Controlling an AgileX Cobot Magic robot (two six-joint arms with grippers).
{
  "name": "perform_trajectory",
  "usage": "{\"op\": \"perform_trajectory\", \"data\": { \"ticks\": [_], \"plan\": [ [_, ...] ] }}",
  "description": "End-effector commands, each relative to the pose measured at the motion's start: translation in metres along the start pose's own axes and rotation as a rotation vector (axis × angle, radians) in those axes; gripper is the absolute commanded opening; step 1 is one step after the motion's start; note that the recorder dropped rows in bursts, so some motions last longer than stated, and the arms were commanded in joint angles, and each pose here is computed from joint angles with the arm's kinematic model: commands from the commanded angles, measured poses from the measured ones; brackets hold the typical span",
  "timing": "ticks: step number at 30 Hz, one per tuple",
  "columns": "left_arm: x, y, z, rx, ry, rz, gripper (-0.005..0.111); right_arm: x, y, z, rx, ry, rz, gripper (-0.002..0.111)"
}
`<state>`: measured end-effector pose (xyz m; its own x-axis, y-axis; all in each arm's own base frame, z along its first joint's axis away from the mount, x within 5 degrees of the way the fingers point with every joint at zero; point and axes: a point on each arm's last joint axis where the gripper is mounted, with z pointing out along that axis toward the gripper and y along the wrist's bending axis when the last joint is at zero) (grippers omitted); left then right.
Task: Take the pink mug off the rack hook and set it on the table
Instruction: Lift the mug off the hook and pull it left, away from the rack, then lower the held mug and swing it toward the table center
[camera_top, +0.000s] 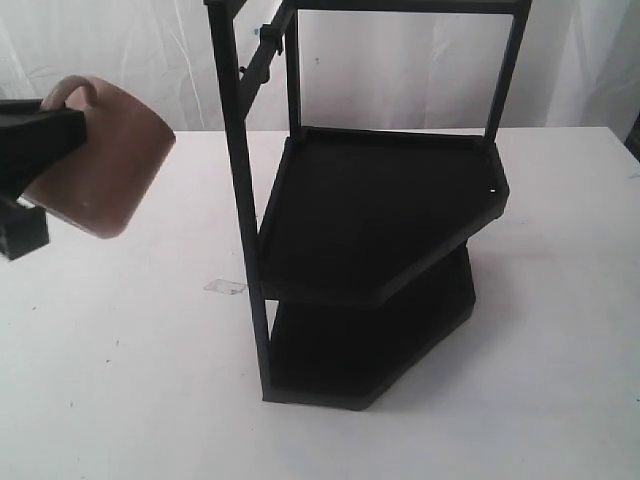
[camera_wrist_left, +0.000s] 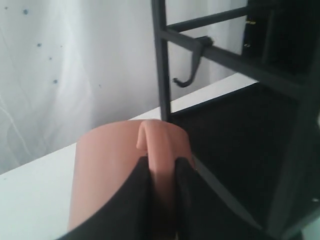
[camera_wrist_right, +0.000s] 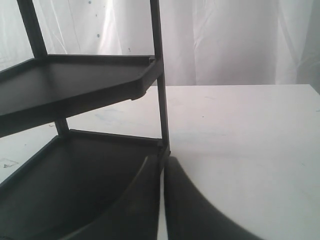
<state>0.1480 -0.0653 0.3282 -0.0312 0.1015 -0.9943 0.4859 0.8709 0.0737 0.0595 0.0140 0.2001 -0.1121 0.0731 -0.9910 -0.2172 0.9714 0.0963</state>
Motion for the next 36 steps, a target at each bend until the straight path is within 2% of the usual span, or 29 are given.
{"op": "perform_trajectory", "data": {
  "ticks": [1, 3, 7, 13, 17, 22, 26, 32, 36],
  "plan": [
    [0.003, -0.015, -0.021, 0.108, -0.077, -0.072, 0.0, 0.001, -0.001, 0.0, 0.007, -0.002, 0.012, 0.003],
    [0.005, -0.017, -0.029, 0.114, -0.096, -0.111, 0.0, 0.001, -0.001, 0.0, 0.007, -0.002, 0.012, 0.003],
    [0.005, -0.021, -0.045, 0.129, -0.152, -0.105, 0.0, 0.001, -0.001, 0.0, 0.007, -0.002, 0.012, 0.003],
    [0.003, -0.035, -0.065, 0.246, -0.207, -0.176, 0.0, 0.001, -0.001, 0.0, 0.007, -0.002, 0.012, 0.003],
    [0.012, -0.046, -0.071, 0.35, -0.105, -0.147, 0.0, 0.001, -0.001, 0.0, 0.008, -0.002, 0.01, 0.003],
    [0.028, -0.059, -0.076, 0.497, 0.088, -0.161, 0.0, 0.001, -0.001, 0.0, 0.008, -0.002, 0.01, 0.003],
    [0.031, -0.066, -0.081, 0.58, 0.131, -0.167, 0.0, -0.002, 0.0, 0.0, 0.005, -0.042, 0.016, 0.003],
    [0.029, -0.066, -0.081, 0.581, 0.12, -0.2, 0.0, -0.016, 0.0, -0.001, -0.019, -0.188, 0.16, 0.003],
    [0.024, -0.065, -0.08, 0.58, 0.079, -0.264, 0.0, -0.028, 0.001, -0.005, -0.067, -0.319, 0.332, 0.003]
  ]
}}
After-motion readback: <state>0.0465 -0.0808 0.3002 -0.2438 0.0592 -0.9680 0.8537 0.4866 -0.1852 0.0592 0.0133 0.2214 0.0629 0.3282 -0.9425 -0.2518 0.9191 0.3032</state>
